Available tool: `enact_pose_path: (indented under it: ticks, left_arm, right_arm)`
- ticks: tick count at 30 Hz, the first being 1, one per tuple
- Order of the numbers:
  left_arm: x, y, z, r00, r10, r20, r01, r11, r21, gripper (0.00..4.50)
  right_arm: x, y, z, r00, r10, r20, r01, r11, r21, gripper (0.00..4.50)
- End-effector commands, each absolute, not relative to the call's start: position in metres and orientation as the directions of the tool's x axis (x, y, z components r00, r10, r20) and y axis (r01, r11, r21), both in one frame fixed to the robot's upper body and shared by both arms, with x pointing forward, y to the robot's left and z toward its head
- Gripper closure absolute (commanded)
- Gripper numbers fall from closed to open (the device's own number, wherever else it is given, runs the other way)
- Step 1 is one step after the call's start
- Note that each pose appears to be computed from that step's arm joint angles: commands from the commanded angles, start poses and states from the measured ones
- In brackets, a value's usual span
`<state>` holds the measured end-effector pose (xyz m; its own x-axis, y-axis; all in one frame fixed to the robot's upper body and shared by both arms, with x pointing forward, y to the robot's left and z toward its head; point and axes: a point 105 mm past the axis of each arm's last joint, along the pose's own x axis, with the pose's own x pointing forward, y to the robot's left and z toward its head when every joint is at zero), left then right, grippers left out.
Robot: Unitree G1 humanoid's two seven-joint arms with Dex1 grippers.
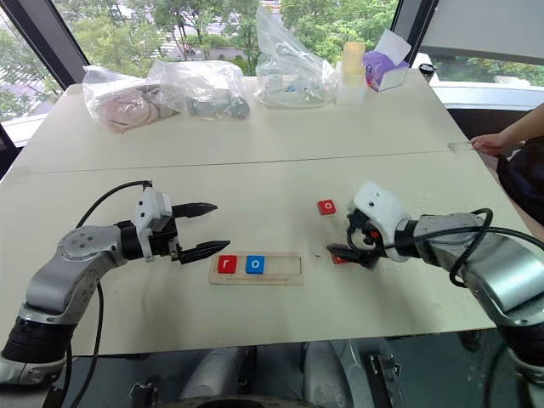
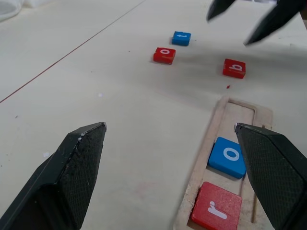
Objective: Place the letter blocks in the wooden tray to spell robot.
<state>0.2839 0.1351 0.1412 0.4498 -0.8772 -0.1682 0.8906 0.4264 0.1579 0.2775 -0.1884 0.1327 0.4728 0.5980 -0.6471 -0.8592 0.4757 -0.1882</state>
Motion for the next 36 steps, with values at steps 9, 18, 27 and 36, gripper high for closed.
enact_pose_path:
  ticks: [9, 18, 27, 36]
  left_arm:
    - [0.278, 0.139, 0.153, 0.466, -0.871, -0.153, 0.877, 0.434, 0.205, 0.0]
    - [0.279, 0.14, 0.154, 0.478, -0.865, -0.153, 0.871, 0.445, 0.208, 0.0]
    - [0.277, 0.14, 0.154, 0.474, -0.867, -0.156, 0.874, 0.441, 0.203, 0.0]
    - [0.274, 0.138, 0.154, 0.443, -0.88, -0.169, 0.891, 0.411, 0.195, 0.0]
  right_arm:
    - [0.284, -0.201, 0.101, 0.225, 0.699, -0.679, -0.972, 0.211, -0.105, 0.05]
    - [0.29, -0.188, 0.094, 0.23, 0.724, -0.651, -0.973, 0.195, -0.127, 1.36]
    - [0.292, -0.148, 0.134, 0.287, 0.779, -0.558, -0.947, 0.144, -0.286, 3.37]
    - [0.271, -0.087, 0.127, 0.192, 0.791, -0.58, -0.97, 0.064, -0.234, 3.37]
